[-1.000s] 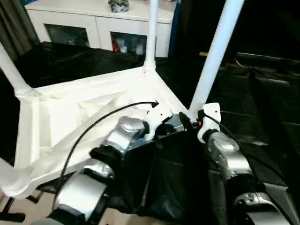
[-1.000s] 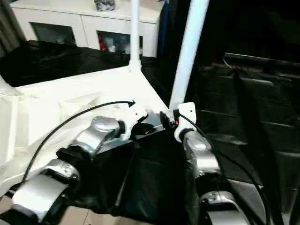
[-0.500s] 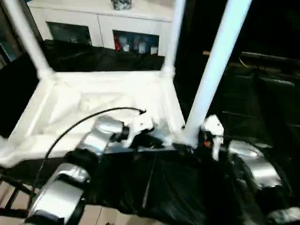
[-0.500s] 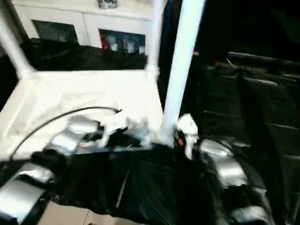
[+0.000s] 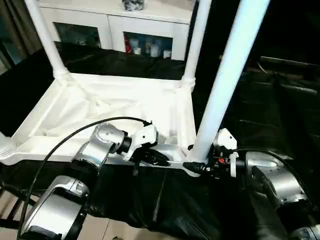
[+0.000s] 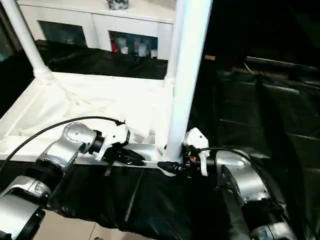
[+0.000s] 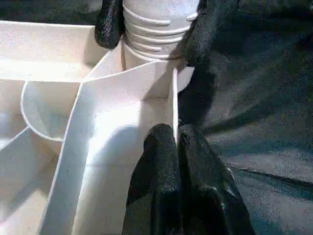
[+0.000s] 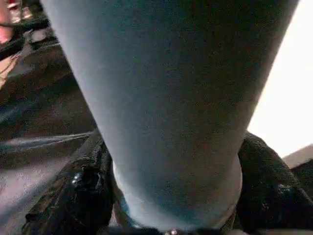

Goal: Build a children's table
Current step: Rotate leg to tighten

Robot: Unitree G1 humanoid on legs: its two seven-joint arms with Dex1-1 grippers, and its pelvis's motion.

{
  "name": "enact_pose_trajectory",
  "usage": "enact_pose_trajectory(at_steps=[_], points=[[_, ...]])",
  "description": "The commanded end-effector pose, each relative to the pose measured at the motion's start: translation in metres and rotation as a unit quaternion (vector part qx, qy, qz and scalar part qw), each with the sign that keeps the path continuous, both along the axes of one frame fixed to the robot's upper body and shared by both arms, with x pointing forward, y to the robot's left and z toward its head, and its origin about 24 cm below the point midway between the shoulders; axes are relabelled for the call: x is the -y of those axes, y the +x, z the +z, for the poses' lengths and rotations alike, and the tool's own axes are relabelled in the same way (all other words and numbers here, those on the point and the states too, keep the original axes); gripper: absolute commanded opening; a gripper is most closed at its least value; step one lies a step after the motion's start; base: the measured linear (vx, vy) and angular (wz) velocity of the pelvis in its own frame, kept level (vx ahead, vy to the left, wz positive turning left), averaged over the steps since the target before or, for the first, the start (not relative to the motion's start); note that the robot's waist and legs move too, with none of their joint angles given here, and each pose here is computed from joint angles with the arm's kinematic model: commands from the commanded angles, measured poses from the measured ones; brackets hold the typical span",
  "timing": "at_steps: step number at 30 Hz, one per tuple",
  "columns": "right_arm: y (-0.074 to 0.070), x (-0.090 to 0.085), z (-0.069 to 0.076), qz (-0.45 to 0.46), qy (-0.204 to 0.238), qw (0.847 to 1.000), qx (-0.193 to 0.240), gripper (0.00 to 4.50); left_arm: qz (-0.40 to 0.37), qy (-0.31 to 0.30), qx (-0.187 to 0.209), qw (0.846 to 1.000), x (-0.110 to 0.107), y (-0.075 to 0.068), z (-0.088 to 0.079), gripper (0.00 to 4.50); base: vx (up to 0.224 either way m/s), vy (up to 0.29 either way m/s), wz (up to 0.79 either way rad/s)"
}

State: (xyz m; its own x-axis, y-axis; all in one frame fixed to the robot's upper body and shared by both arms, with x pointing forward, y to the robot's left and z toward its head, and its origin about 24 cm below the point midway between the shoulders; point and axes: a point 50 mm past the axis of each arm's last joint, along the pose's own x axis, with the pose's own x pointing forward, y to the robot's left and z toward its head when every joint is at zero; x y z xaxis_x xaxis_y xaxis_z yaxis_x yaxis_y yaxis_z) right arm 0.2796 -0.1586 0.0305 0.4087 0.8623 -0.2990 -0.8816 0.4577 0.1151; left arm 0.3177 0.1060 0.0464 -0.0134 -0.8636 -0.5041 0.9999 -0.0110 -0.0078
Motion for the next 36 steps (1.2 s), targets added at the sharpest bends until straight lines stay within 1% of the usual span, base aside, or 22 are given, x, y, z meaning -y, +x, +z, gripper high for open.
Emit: enact_pose_trajectory(at_steps=[1,2,3,5,6,7,8,9,11,12,13,14,16,17,18,22,24,26,27,30,34,36], points=[[0.010,-0.007,-0.012,-0.095,-0.002,0.995,0.004,2.78,0.029,0.002,-0.001,1.000,0.022,0.002,-0.005,0.00,0.000,0.000,0.00],[0.010,-0.007,-0.012,-0.095,-0.002,0.995,0.004,2.77,0.029,0.002,-0.001,1.000,0.022,0.002,-0.005,0.00,0.000,0.000,0.00],[0.013,-0.007,-0.014,-0.123,-0.003,0.992,0.004,2.77,0.041,-0.001,0.001,0.999,0.026,0.004,-0.005,0.00,0.000,0.000,0.00],[0.024,-0.005,-0.019,-0.215,-0.002,0.977,0.003,2.76,0.071,-0.003,0.004,0.997,0.038,0.008,-0.006,0.00,0.000,0.000,0.00],[0.030,-0.007,-0.022,-0.279,0.001,0.960,-0.004,2.76,0.096,-0.007,0.006,0.995,0.051,0.010,-0.007,0.00,0.000,0.000,0.00],[0.032,-0.007,-0.023,-0.293,-0.001,0.956,-0.005,2.76,0.103,-0.009,0.006,0.995,0.054,0.010,-0.007,0.00,0.000,0.000,0.00],[0.036,-0.011,-0.026,-0.327,-0.006,0.945,-0.006,2.76,0.120,-0.013,0.006,0.993,0.066,0.011,-0.007,0.00,0.000,0.000,0.00],[0.039,-0.019,-0.028,-0.348,-0.015,0.937,-0.002,2.75,0.134,-0.017,0.008,0.991,0.079,0.010,-0.008,0.00,0.000,0.000,0.00],[0.041,-0.023,-0.028,-0.355,-0.019,0.935,0.000,2.75,0.140,-0.019,0.009,0.990,0.085,0.010,-0.008,0.00,0.000,0.000,0.00],[0.043,-0.037,-0.028,-0.358,-0.019,0.934,0.006,2.75,0.153,-0.025,0.007,0.988,0.098,0.008,-0.008,0.00,0.000,0.000,0.00],[0.043,-0.037,-0.028,-0.358,-0.019,0.934,0.006,2.75,0.153,-0.025,0.007,0.988,0.098,0.008,-0.008,0.00,0.000,0.000,0.00],[0.045,-0.047,-0.026,-0.349,-0.020,0.937,0.020,2.75,0.152,-0.025,0.011,0.988,0.105,0.006,-0.008,0.00,0.000,0.000,0.00],[0.046,-0.052,-0.024,-0.341,-0.007,0.940,0.022,2.75,0.151,-0.022,0.014,0.988,0.106,0.005,-0.009,0.00,0.000,0.000,0.00],[0.047,-0.052,-0.021,-0.338,0.006,0.941,0.024,3.31,0.149,-0.020,0.016,0.989,0.106,0.005,-0.010,0.00,0.000,0.000,0.00],[0.047,-0.051,-0.017,-0.318,0.028,0.947,0.028,3.31,0.144,-0.019,0.018,0.989,0.101,0.006,-0.010,0.00,0.000,0.000,0.00],[0.047,-0.045,-0.013,-0.297,0.044,0.953,0.034,3.67,0.134,-0.018,0.024,0.991,0.093,0.007,-0.009,0.00,0.000,0.000,0.00],[0.046,-0.036,-0.010,-0.279,0.042,0.958,0.046,3.94,0.119,-0.021,0.024,0.992,0.085,0.007,-0.008,0.00,0.000,0.000,0.00],[0.044,-0.032,-0.009,-0.264,0.042,0.962,0.051,3.94,0.104,-0.025,0.023,0.994,0.080,0.006,-0.008,0.00,0.000,0.000,0.00],[0.041,-0.023,-0.006,-0.230,0.037,0.971,0.063,3.94,0.079,-0.030,0.020,0.996,0.070,0.005,-0.007,0.00,0.000,0.000,0.00],[0.031,-0.011,-0.001,-0.152,0.036,0.985,0.072,3.94,0.039,-0.030,0.018,0.999,0.050,0.002,-0.006,0.00,0.000,0.000,0.00],[0.018,-0.004,0.003,-0.068,0.026,0.995,0.068,3.94,0.017,-0.028,0.012,0.999,0.033,0.001,-0.003,0.00,0.000,0.000,0.00],[0.012,-0.001,0.005,-0.026,0.022,0.998,0.056,3.94,0.005,-0.021,0.013,1.000,0.024,0.001,-0.001,0.00,0.000,0.000,0.00]])
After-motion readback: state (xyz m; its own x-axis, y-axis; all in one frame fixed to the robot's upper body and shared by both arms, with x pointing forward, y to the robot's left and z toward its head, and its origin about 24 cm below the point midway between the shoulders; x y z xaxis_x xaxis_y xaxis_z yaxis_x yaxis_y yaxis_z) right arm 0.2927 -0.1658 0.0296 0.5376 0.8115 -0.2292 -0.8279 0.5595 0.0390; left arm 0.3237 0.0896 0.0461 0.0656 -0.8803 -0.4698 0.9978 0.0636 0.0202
